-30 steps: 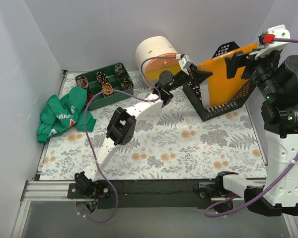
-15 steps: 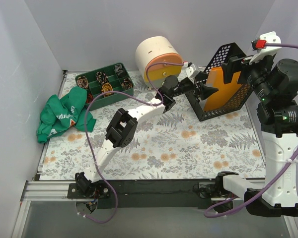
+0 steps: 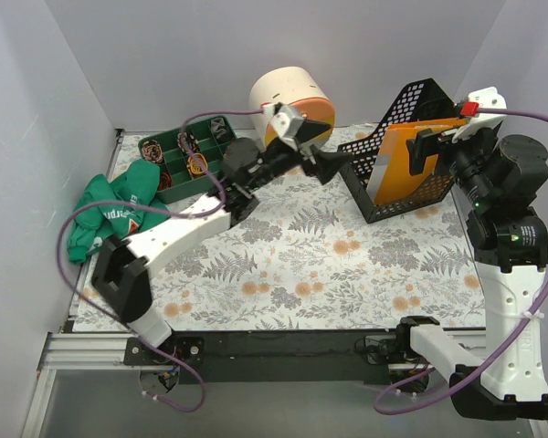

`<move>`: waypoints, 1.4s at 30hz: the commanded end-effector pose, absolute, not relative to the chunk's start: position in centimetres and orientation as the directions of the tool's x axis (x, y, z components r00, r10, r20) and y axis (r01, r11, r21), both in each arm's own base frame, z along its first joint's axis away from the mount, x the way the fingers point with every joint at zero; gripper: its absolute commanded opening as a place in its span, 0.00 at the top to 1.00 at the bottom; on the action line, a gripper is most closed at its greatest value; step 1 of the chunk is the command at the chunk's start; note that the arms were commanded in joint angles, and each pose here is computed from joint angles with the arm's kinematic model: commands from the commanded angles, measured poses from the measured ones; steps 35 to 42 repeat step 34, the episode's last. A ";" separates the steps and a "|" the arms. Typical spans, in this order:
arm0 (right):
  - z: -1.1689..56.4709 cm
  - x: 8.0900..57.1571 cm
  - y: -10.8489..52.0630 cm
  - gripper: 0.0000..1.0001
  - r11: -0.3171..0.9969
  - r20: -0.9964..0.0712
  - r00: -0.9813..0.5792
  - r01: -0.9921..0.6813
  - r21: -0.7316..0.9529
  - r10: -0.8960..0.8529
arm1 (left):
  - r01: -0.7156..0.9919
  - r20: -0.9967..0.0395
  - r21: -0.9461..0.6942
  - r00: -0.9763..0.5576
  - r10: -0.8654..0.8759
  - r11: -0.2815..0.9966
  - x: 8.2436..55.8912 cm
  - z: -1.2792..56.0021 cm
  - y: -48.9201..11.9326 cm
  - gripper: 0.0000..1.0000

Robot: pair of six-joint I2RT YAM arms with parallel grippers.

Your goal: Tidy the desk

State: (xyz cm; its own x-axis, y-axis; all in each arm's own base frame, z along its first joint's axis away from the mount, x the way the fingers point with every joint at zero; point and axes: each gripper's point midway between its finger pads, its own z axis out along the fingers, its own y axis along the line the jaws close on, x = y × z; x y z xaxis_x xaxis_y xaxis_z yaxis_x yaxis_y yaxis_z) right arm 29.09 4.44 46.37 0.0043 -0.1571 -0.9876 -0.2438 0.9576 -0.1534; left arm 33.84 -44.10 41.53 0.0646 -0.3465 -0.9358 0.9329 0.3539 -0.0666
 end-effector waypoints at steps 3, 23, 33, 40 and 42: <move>46.5 28.5 2.8 0.02 0.981 -0.992 0.033 -0.146 -0.125 -0.122 | 0.776 -0.969 -0.114 0.050 -0.241 0.620 30.3 41.7 -31.8 0.02; 42.5 25.2 -1.7 0.01 0.989 -0.995 0.007 0.103 -0.103 -0.104 | 0.429 -0.947 -0.319 -0.113 -0.300 0.845 21.5 37.5 -14.6 0.02; 42.3 24.8 -1.6 0.02 0.988 -0.992 0.009 0.092 -0.127 -0.128 | 0.412 -0.945 -0.326 -0.129 -0.300 0.851 21.1 37.4 -14.0 0.02; 42.2 24.9 -1.7 0.02 0.983 -0.987 0.004 0.087 -0.160 -0.161 | 0.412 -0.945 -0.326 -0.130 -0.299 0.851 21.1 37.4 -14.0 0.02; 42.2 24.9 -1.7 0.02 0.983 -0.987 0.004 0.087 -0.160 -0.161 | 0.412 -0.945 -0.326 -0.130 -0.299 0.851 21.1 37.4 -14.0 0.02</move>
